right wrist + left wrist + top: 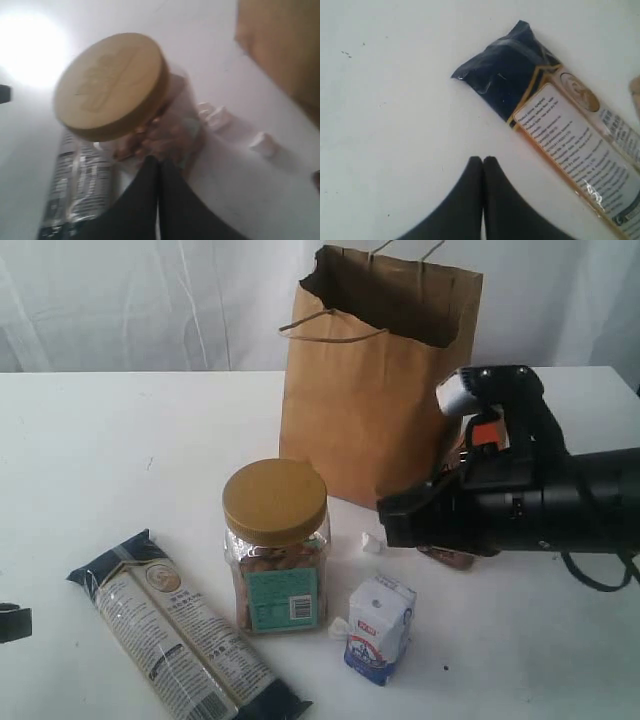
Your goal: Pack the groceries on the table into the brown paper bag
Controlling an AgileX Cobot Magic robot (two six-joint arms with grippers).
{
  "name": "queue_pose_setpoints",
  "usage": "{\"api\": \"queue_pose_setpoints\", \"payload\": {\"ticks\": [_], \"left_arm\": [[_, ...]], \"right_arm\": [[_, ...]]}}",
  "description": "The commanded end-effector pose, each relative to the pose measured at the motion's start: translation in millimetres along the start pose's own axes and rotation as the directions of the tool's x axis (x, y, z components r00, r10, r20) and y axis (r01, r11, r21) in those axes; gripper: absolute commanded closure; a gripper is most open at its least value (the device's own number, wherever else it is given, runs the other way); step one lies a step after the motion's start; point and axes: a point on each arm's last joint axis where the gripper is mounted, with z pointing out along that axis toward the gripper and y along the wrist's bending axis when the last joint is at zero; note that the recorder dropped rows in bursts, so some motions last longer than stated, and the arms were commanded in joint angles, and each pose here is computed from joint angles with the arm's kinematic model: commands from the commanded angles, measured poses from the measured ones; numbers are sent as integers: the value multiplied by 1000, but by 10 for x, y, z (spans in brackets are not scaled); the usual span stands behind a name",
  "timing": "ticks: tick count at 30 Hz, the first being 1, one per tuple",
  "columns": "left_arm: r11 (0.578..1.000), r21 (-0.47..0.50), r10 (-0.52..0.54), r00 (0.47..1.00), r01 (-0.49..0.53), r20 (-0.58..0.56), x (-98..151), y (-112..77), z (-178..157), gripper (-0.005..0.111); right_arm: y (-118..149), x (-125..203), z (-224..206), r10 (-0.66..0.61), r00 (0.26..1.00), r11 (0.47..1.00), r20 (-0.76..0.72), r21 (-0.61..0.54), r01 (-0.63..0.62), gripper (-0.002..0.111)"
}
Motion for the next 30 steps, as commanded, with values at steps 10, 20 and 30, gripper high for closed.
{"api": "queue_pose_setpoints", "payload": {"ticks": [10, 20, 30], "left_arm": [[751, -331, 579, 811, -571, -86, -660, 254, 136, 107], [107, 315, 984, 147, -943, 105, 103, -272, 426, 107], [114, 196, 907, 183, -974, 380, -114, -871, 142, 107]], "right_arm": [[-140, -57, -38, -198, 980, 962, 1, 192, 194, 108], [-197, -83, -53, -347, 938, 904, -25, 258, 341, 108], [-80, 0, -29, -476, 876, 871, -79, 95, 482, 108]]}}
